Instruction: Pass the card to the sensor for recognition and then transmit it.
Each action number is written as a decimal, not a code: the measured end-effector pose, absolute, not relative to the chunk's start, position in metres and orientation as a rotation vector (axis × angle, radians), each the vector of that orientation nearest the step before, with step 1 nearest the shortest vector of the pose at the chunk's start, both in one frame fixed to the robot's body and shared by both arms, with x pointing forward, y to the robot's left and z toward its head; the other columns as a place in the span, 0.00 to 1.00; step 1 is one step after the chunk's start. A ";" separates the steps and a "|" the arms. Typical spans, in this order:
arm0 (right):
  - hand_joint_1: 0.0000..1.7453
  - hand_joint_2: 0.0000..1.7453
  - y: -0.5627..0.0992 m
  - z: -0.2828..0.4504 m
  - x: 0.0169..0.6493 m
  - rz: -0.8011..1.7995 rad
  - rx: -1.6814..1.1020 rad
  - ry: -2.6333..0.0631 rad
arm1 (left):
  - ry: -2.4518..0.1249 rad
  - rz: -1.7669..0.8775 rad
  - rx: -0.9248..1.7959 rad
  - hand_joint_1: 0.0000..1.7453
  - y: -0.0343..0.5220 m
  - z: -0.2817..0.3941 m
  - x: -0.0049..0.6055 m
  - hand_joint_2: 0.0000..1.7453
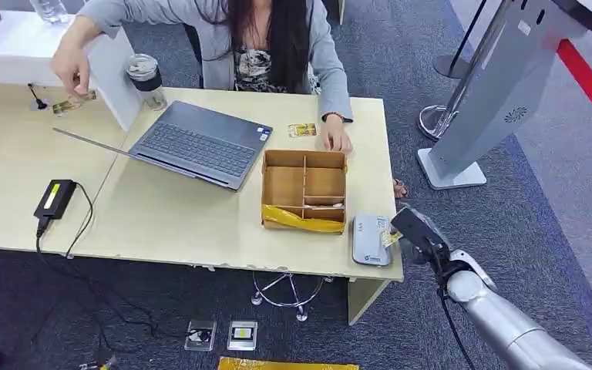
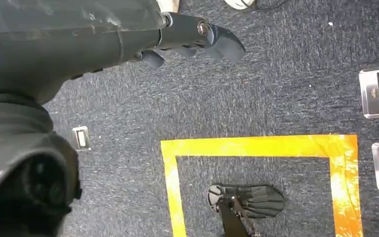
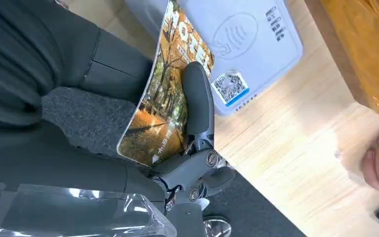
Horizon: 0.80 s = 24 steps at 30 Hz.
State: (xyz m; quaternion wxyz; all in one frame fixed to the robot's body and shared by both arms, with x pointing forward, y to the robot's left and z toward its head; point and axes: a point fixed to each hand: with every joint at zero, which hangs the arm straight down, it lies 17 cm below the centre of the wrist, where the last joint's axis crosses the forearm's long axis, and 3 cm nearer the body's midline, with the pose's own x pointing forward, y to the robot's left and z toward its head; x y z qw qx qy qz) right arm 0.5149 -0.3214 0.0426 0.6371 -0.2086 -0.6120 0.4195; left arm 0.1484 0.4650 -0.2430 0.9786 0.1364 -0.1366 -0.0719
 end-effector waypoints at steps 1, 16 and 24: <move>1.00 1.00 -0.321 0.040 0.513 0.969 -0.479 -1.393 | -0.275 -0.146 0.275 0.00 0.465 -0.243 0.148 0.00; 1.00 1.00 -0.300 0.026 0.497 0.998 -0.454 -1.381 | -0.295 -0.170 0.255 0.00 0.460 -0.241 0.156 0.00; 1.00 1.00 -0.300 0.066 0.524 1.007 -0.497 -1.448 | -0.299 -0.164 0.257 0.00 0.462 -0.241 0.156 0.00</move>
